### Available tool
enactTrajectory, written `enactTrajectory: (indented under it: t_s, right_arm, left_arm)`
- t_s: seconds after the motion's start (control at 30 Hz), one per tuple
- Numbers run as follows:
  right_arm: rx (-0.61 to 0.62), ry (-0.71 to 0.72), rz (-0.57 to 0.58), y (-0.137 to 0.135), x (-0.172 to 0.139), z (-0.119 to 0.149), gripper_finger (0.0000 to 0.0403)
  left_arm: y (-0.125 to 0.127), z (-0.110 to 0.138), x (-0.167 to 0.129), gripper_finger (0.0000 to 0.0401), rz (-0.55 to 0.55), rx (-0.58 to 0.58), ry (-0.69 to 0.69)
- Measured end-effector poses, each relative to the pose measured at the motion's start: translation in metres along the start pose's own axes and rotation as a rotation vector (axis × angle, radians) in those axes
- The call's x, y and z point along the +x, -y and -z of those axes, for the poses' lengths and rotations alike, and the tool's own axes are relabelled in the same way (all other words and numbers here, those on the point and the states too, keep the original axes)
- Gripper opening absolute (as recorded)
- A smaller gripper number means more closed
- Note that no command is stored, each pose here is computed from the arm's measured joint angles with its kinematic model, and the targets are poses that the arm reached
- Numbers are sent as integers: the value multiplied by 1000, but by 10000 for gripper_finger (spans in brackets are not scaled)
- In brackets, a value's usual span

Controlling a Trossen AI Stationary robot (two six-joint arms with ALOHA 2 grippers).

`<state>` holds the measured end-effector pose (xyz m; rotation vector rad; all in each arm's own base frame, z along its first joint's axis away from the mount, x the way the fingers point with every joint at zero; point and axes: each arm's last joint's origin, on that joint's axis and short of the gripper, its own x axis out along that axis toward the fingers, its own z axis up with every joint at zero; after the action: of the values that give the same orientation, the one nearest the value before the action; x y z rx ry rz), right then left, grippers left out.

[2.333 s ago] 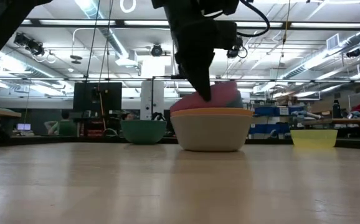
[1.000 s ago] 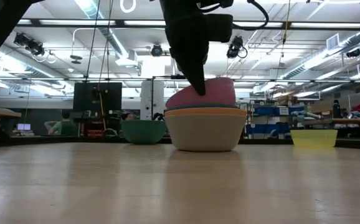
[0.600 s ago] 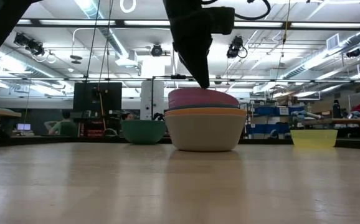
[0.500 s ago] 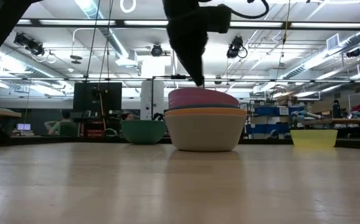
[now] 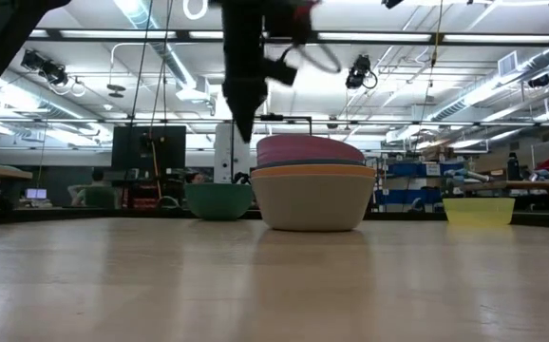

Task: Nest bowls inside each other
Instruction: Stack the green bowl on the pink bowl

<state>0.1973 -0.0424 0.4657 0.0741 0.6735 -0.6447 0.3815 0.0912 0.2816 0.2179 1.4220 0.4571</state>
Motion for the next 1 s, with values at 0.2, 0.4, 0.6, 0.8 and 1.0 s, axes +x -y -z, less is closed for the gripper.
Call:
enactTrajectory:
  t_s: [0.2,0.4,0.6,0.8,1.0]
  right_arm:
    - [-68,21,-33,-14,-7,2,164]
    - [-90,35,-19,-20,-11,4,164]
    - [-81,44,-12,-19,-10,3,164]
    - [-74,43,-11,-18,-10,3,164]
    - [-71,45,-12,-19,-10,2,164]
  left_arm:
    - [-29,27,38,227,52,-93,-4]
    - [-43,60,46,227,97,-156,30]
    - [-53,75,52,227,78,-175,85]
    - [-53,80,72,227,96,-176,88]
    - [-58,83,90,227,75,-215,116]
